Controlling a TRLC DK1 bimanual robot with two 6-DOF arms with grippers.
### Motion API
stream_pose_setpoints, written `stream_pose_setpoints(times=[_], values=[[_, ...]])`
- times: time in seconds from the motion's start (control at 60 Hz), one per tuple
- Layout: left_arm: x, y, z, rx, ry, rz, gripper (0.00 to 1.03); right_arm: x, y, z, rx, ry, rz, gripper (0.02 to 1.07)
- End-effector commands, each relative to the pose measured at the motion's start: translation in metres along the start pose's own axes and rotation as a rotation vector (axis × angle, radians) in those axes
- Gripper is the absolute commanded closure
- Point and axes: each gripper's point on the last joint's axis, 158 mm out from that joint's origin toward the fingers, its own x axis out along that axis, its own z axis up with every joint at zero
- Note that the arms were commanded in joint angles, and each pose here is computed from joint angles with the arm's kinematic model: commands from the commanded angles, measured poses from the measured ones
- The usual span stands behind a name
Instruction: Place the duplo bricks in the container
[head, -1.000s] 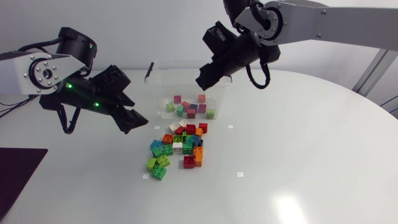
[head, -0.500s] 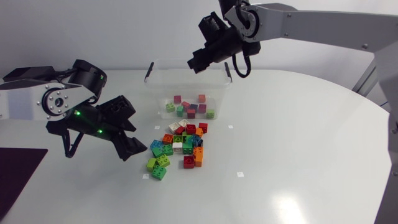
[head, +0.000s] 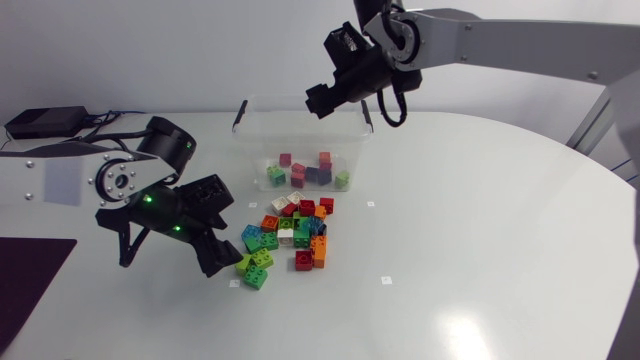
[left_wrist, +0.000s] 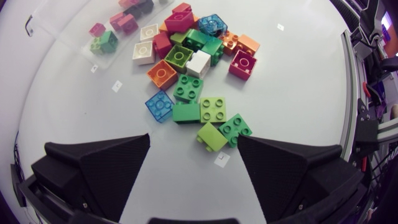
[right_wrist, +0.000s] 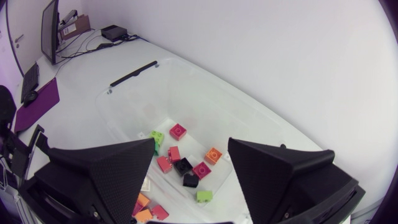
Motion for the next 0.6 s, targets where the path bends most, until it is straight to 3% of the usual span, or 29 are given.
stream_pose_setpoints(times=[0.0, 0.3, 0.583], values=[[0.016, -0.011, -0.016, -0.035, 0.065, -0.035, 0.06, -0.027, -0.003, 0.002, 0.030, -0.024, -0.016, 0.15], [0.041, -0.003, -0.021, -0.180, 0.158, -0.016, 0.08, -0.074, 0.020, -0.040, 0.043, 0.010, 0.006, 0.15], [0.052, 0.008, -0.019, -0.304, 0.198, 0.010, 0.14, -0.096, 0.048, -0.086, 0.044, 0.065, 0.041, 0.15]])
